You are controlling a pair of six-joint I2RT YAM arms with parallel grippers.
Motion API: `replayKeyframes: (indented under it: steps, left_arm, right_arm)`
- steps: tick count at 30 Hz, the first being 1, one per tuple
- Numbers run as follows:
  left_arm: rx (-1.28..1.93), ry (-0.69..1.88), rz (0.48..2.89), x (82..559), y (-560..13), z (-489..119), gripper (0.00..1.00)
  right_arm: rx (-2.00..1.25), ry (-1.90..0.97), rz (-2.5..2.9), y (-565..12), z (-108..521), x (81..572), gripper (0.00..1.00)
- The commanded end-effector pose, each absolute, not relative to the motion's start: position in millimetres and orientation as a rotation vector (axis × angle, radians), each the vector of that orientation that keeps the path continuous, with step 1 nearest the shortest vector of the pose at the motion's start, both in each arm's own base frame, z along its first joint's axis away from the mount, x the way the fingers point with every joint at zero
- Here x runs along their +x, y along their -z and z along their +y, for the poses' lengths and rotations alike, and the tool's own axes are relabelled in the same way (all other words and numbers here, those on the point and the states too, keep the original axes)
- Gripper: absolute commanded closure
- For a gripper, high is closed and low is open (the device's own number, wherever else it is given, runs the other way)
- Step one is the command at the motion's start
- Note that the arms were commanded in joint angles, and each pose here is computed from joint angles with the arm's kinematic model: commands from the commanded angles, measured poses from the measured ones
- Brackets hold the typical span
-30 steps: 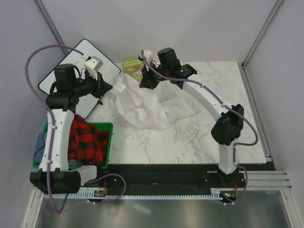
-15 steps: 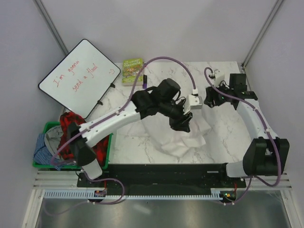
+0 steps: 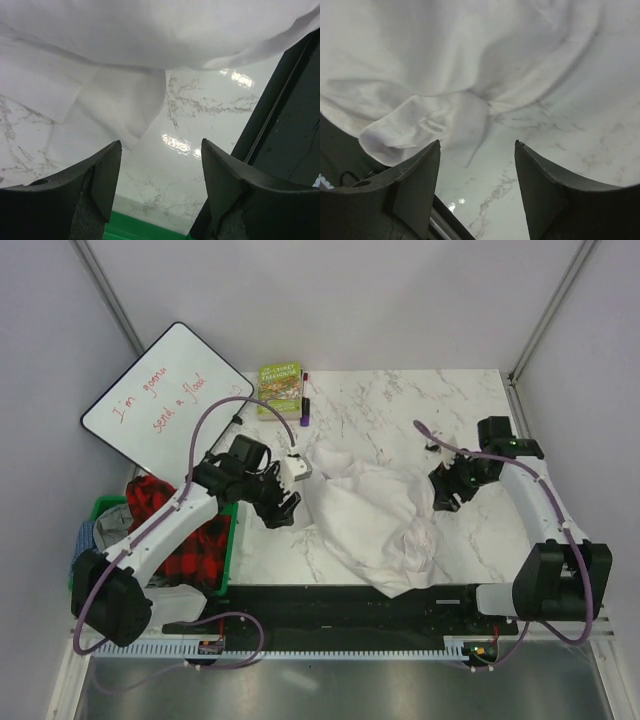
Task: Fold and stack the long sleeve shirts
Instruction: Flatten the shirt out
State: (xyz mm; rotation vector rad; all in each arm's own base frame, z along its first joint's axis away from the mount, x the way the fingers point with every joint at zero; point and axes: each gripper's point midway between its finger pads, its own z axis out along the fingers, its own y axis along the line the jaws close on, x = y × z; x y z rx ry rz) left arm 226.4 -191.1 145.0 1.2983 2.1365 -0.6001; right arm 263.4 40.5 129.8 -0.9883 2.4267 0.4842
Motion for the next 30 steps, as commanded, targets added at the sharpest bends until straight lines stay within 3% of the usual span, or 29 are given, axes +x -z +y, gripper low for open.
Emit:
replayKeyframes:
  steps: [1,8,15,17,18,19,21,30]
  left_arm:
    - [1.433,0.489,2.164,228.4,-99.3,-174.7,0.27]
    - [1.486,0.397,2.163,248.4,-58.8,-178.3,0.28]
    - [1.542,0.269,2.241,253.6,-17.8,-165.9,0.34]
    - [1.549,0.244,2.257,253.5,-11.0,-161.7,0.49]
    - [1.541,0.188,2.274,256.2,-7.7,-154.4,0.66]
    - [1.528,0.161,2.277,259.3,-8.5,-151.4,0.96]
    - [1.492,0.134,2.255,269.3,-21.8,-146.8,0.98]
    - [1.13,0.111,2.011,345.1,-207.0,-130.3,0.98]
  right_arm:
    - [-1.167,-0.578,2.399,-110.9,90.7,229.2,0.31]
    - [-1.153,-0.554,2.43,-67.0,139.9,260.7,0.38]
    - [-1.108,-0.441,2.54,-26.8,131.1,283.8,0.46]
    - [-1.082,-0.377,2.547,-23.4,123.8,294.3,0.55]
    - [-1.064,-0.356,2.545,-23.4,122.4,303.3,0.71]
    - [-1.027,-0.338,2.546,-25.0,116.4,312.4,0.79]
    - [-0.978,-0.301,2.528,-34.7,110.3,334.6,0.98]
    - [-0.777,-0.233,2.316,-157.0,73.7,413.4,1.0]
